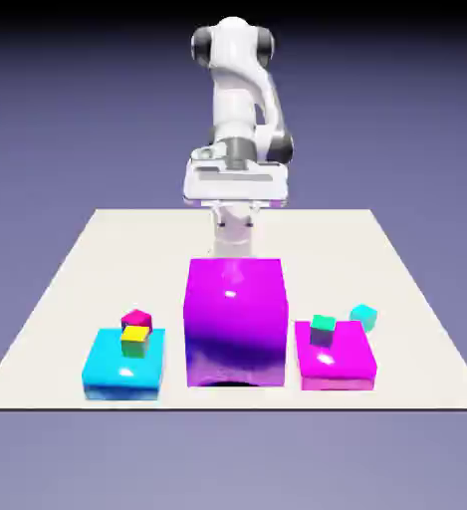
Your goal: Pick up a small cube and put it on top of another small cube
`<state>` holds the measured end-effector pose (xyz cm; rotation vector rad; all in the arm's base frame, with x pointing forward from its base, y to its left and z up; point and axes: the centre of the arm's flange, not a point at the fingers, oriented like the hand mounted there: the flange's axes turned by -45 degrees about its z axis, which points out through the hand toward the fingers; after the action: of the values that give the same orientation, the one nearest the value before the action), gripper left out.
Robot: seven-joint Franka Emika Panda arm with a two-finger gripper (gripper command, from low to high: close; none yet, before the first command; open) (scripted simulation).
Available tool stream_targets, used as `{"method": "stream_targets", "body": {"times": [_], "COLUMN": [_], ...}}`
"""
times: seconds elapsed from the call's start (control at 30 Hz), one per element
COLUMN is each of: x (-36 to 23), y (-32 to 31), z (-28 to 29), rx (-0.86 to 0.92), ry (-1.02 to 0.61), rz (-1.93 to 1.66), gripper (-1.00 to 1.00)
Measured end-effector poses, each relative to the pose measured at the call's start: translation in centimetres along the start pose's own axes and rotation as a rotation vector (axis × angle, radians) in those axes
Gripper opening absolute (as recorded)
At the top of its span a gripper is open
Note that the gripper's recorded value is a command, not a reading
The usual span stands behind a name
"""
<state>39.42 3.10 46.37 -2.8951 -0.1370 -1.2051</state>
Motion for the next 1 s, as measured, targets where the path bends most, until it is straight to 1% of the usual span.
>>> {"method": "stream_targets", "body": {"times": [0.23, 0.47, 0.67, 0.83, 0.87, 1.0], "x": [-3.9, -10.4, -17.7, -24.0, -24.6, -26.6], "y": [-8.2, -17.0, -24.9, -30.2, -28.3, -29.1], "z": [6.9, 11.6, 12.9, 12.3, 13.3, 15.0], "rx": [0.056, 0.049, -0.014, -0.132, -0.172, -0.167], "ry": [-0.258, -0.551, -0.828, -1.071, -1.082, -1.085], "rz": [0.25, 0.502, 0.699, 0.877, 0.946, 0.949], "gripper": [0.0, 0.0, 0.0, 0.0, 0.0, 0.0]}}
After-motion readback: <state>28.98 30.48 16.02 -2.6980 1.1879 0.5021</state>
